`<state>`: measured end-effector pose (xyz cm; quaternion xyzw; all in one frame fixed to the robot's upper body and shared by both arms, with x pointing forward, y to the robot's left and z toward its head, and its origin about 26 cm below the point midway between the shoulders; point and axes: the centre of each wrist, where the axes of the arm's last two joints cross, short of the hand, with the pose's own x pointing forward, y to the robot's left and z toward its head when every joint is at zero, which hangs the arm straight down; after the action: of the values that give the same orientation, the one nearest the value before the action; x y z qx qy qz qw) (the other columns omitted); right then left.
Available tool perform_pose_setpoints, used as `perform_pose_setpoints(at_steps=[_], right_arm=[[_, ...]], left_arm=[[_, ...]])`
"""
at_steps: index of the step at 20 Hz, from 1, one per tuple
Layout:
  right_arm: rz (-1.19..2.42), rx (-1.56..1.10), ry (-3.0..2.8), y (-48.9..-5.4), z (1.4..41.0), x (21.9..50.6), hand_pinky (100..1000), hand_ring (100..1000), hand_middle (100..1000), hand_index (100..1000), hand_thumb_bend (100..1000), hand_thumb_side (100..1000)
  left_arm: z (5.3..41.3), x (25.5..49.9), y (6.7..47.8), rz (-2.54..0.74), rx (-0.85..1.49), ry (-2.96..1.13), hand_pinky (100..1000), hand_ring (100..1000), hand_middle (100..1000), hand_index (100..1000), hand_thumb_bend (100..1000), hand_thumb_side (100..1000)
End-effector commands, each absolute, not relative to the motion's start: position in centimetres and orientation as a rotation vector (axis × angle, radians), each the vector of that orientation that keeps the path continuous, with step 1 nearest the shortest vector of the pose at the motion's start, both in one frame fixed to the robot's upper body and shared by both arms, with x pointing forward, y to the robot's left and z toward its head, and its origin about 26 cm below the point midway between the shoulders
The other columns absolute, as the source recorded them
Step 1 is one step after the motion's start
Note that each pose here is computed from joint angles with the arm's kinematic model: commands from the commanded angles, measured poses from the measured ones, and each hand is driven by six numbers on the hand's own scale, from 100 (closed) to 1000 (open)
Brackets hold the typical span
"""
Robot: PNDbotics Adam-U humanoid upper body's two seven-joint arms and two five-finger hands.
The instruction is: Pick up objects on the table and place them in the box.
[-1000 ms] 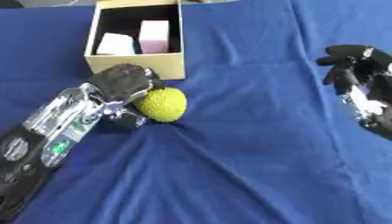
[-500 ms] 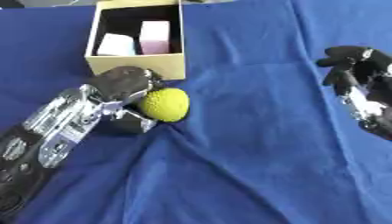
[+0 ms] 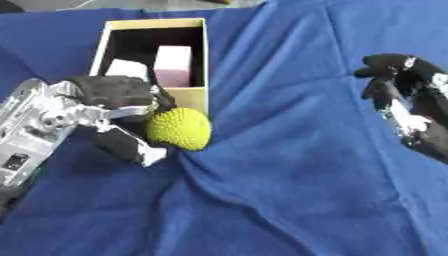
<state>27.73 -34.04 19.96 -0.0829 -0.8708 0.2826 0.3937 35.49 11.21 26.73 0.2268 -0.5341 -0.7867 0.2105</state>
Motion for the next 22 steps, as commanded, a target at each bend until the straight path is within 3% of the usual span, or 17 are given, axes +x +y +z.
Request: perform_pose_setpoints(at_steps=[1, 9, 19, 22], right_arm=[[0.737, -0.233, -2.221, -34.2, 20.7, 27.5, 1000, 811, 487, 820, 100, 523], [0.737, -0.234, -2.217, -34.1, 20.6, 27.5, 1000, 811, 485, 820, 100, 522], [0.731, -0.234, -2.211, -34.1, 20.4, 27.5, 1000, 810, 483, 819, 100, 523], [0.732, -0.234, -2.209, -34.1, 20.4, 27.5, 1000, 810, 483, 819, 100, 523]], left_arm=[[27.8, 35.0, 11.7, -2.212, 0.666, -1.497, 734, 719, 699, 881, 123, 693], [26.6, 35.6, 12.0, -2.246, 0.692, -1.428, 762, 771, 838, 1000, 234, 780], [26.1, 35.7, 11.9, -2.246, 0.685, -1.414, 773, 798, 823, 1000, 282, 859], [26.2, 35.7, 12.0, -2.237, 0.686, -1.419, 767, 789, 806, 974, 259, 857]])
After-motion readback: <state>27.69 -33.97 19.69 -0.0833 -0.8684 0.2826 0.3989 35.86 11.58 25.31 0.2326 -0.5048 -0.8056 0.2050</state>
